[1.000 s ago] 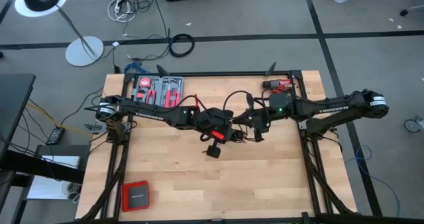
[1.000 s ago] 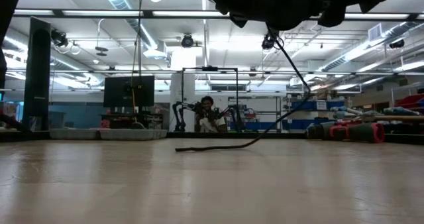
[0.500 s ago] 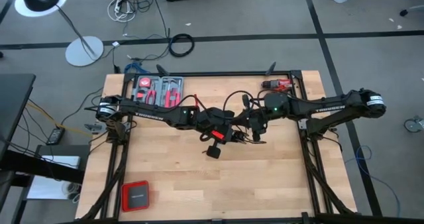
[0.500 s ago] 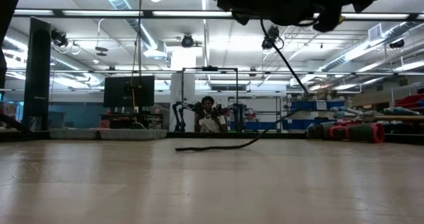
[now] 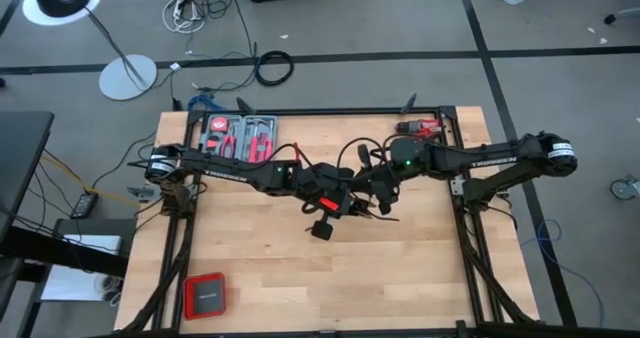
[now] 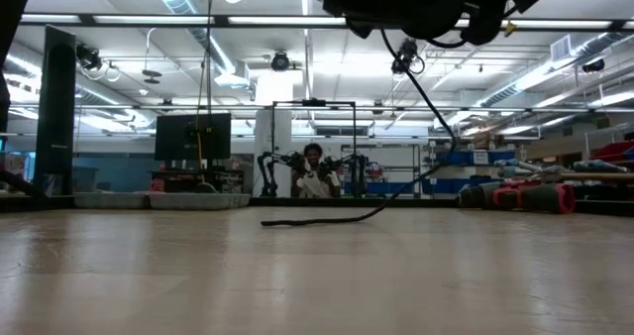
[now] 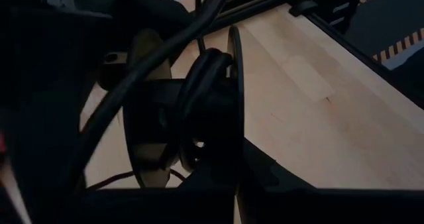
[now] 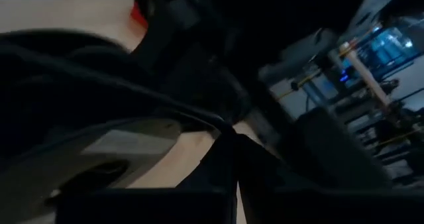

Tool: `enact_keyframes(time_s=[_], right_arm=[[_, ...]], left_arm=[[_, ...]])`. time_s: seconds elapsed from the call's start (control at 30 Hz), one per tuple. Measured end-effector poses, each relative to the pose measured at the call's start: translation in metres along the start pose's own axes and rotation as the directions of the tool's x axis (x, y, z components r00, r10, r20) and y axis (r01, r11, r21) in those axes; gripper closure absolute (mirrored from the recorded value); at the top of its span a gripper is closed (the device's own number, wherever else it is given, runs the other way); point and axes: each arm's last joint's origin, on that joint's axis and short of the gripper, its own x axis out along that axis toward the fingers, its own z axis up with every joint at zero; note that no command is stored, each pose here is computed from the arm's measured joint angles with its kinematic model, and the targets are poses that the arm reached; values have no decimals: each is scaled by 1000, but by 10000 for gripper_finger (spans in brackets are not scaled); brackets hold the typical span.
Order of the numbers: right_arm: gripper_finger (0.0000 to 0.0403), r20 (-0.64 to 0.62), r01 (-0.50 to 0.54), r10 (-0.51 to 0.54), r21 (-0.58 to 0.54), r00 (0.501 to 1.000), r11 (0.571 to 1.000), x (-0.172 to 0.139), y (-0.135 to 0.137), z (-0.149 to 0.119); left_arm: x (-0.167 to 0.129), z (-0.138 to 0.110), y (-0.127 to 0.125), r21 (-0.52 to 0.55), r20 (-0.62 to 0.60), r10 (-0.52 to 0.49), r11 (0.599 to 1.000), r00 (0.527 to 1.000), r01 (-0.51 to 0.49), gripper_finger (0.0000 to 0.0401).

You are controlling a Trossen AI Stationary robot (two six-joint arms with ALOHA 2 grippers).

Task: Coil cords
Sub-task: Coil the black wire on the spool

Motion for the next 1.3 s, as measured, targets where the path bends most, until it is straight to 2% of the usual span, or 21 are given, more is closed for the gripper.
enact_keyframes(time_s=[0.13, 0.33, 0.5, 0.6, 0.73, 0.83, 0.93, 1.1, 1.23, 1.3], right_arm=[[395, -29, -14, 15, 27, 999, 1000, -2, 1, -2], [395, -49, -125, 134, 165, 990, 978, -4, 9, -8], [395, -82, -142, 168, 259, 982, 955, -12, 11, -10], [395, -72, -127, 152, 266, 986, 955, -15, 10, -7], [395, -121, -21, 60, 304, 991, 952, -22, 6, -2], [395, -108, 35, 3, 346, 994, 937, -24, 1, 2], [395, -78, 44, -15, 386, 997, 921, -24, 1, 7], [395, -117, 149, -111, 397, 987, 906, -22, 3, 16], [394, -73, 180, -166, 488, 983, 854, -21, 1, 23], [392, -57, 166, -160, 510, 985, 844, -19, 2, 25]], left_arm=[[0, 0, 0, 19, -4, -2, 1000, 1000, 2, 401], [-1, 1, 0, 86, 4, 0, 996, 1000, 0, 401], [-8, 8, 1, 159, 50, 16, 987, 999, -24, 401], [-10, 10, 2, 172, 62, 32, 984, 998, -42, 401], [-10, 10, 2, 155, 53, 31, 987, 998, -39, 401], [-10, 8, 0, 129, 30, 23, 991, 999, -27, 401], [-10, 5, 1, 96, -4, 34, 995, 999, -34, 401], [-10, 2, 1, 71, -42, 57, 996, 997, -54, 401], [-10, 0, 1, 66, -57, 59, 996, 997, -55, 401], [-11, 1, 0, 69, -46, 40, 997, 998, -37, 401]])
